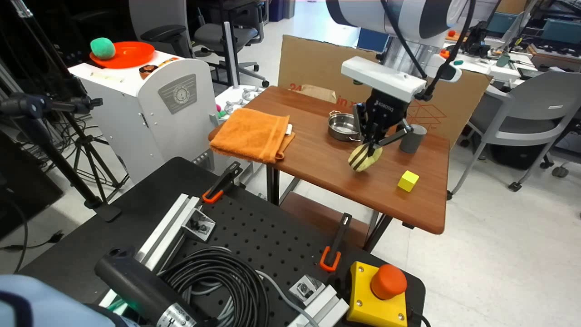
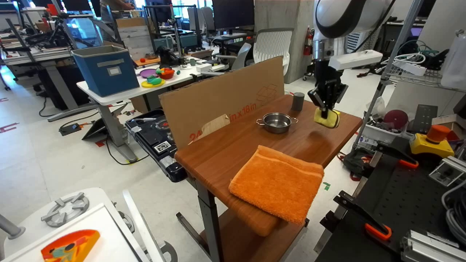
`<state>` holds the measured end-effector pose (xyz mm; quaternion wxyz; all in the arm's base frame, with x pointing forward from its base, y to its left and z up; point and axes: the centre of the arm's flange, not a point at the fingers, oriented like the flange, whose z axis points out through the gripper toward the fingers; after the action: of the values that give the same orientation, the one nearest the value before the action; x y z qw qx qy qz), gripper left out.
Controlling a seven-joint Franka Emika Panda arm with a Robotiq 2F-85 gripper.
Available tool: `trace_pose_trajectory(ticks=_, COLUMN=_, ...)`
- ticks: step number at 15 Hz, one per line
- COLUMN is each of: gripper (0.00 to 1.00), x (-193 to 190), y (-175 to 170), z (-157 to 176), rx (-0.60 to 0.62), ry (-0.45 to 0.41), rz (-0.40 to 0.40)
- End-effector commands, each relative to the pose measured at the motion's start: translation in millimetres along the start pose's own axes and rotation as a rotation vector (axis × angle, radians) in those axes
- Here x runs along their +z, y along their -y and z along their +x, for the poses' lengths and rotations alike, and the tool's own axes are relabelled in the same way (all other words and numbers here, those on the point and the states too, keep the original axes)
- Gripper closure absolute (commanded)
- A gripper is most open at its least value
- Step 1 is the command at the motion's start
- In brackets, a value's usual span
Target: Remove the brown object from the pot
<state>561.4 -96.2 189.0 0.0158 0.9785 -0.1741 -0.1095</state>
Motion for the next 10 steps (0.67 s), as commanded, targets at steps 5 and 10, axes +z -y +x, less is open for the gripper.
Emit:
trace_pose_trajectory(ticks=5, gripper=0.28, x=10, y=19, z=-17, rx=-0.085, ry=-0.001, rz=-0.045)
trace_pose_trajectory(ticks=10, gripper=0.17, x=2, y=13, z=-33, rx=-0.050, ry=0.197, rz=-0.070)
